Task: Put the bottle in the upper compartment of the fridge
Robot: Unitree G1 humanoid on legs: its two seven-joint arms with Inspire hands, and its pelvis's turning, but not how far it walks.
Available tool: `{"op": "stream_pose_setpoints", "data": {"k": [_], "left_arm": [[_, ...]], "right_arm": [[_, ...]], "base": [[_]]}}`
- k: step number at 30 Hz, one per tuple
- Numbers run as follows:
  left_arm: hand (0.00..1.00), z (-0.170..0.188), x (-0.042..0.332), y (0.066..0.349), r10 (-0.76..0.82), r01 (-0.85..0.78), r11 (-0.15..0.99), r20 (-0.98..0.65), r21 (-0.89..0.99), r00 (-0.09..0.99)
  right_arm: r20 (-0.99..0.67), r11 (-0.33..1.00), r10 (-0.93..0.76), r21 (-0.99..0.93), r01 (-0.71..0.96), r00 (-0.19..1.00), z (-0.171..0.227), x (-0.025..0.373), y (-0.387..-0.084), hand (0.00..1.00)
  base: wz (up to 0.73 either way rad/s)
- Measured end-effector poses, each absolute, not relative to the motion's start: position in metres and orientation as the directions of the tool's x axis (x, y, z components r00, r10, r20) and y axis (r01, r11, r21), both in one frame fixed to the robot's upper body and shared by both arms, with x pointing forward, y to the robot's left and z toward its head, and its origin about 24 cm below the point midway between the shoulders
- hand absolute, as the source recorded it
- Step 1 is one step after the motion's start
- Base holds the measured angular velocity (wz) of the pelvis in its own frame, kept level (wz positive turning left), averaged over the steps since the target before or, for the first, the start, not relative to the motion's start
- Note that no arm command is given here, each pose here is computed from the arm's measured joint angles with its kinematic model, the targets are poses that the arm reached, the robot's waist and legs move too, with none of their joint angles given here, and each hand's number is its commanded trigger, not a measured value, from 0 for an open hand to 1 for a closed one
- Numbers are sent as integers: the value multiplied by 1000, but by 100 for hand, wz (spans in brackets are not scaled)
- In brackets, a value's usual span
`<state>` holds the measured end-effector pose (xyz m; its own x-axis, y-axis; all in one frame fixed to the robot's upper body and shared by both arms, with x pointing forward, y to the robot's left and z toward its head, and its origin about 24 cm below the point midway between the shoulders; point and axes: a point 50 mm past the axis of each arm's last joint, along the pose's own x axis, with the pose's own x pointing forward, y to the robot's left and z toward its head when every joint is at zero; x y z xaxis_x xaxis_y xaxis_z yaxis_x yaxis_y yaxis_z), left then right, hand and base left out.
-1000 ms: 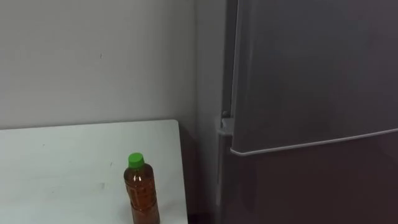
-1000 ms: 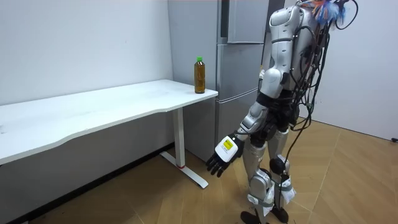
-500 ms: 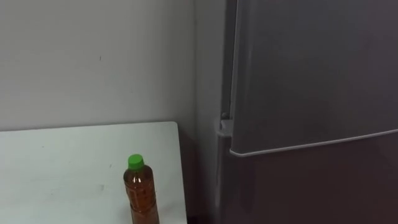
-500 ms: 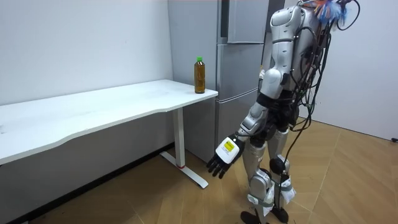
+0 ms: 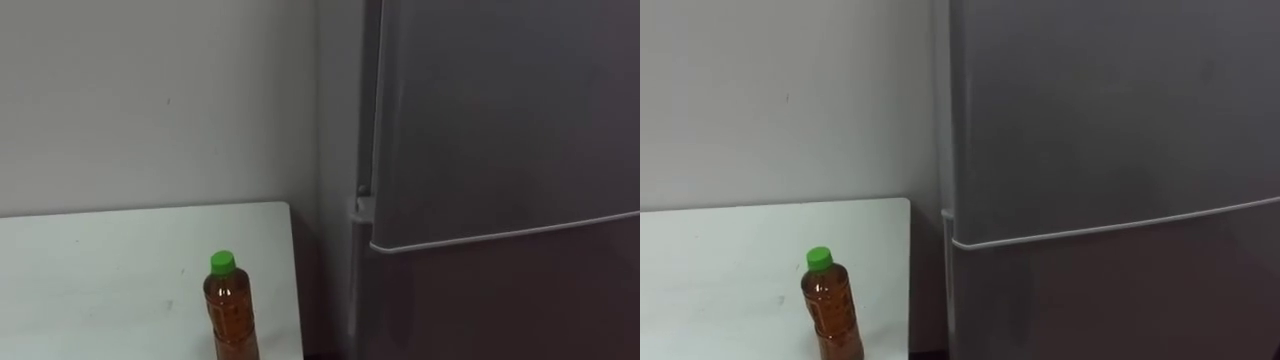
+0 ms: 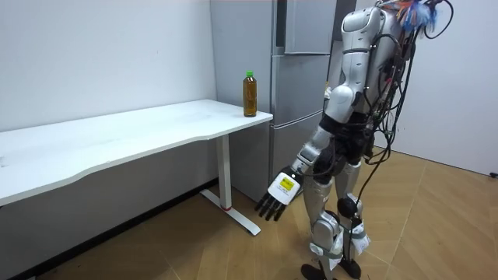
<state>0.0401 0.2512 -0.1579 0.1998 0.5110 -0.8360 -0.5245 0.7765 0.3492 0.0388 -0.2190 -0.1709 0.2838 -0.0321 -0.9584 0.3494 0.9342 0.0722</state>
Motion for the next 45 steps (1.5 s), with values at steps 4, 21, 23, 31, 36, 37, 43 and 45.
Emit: {"op": "stream_pose_setpoints", "data": {"k": [4, 21, 23, 31, 36, 37, 43, 45], "left_arm": [[0, -147, 62, 259, 551, -652, 704, -795, 280, 254], [0, -63, 143, 294, 789, -861, 506, -432, 52, 437], [0, -55, 148, 294, 798, -866, 500, -403, 29, 447], [0, 7, 173, 300, 848, -868, 474, -186, -149, 496], [0, 37, 186, 295, 837, -825, 510, -79, -244, 541], [0, 42, 188, 294, 835, -817, 516, -63, -257, 547], [0, 63, 195, 287, 813, -769, 555, 13, -317, 582], [0, 70, 199, 285, 805, -750, 567, 40, -339, 591]], "right_arm": [[-955, 921, -49, 70, 382, 292, -170, 37, -223, 0], [-938, 924, -87, 51, 380, 337, -166, 40, -232, 0], [-938, 922, -87, 52, 383, 335, -166, 39, -232, 0], [-940, 918, -98, 41, 395, 327, -166, 34, -229, 0], [-938, 918, -93, 50, 394, 335, -166, 37, -227, 0], [-938, 918, -92, 51, 394, 335, -167, 37, -226, 0], [-936, 918, -101, 43, 395, 337, -166, 38, -226, 0], [-936, 918, -106, 38, 395, 337, -166, 39, -227, 0]], "base": [[-1], [-2], [2], [1], [5], [7], [0], [0]]}}
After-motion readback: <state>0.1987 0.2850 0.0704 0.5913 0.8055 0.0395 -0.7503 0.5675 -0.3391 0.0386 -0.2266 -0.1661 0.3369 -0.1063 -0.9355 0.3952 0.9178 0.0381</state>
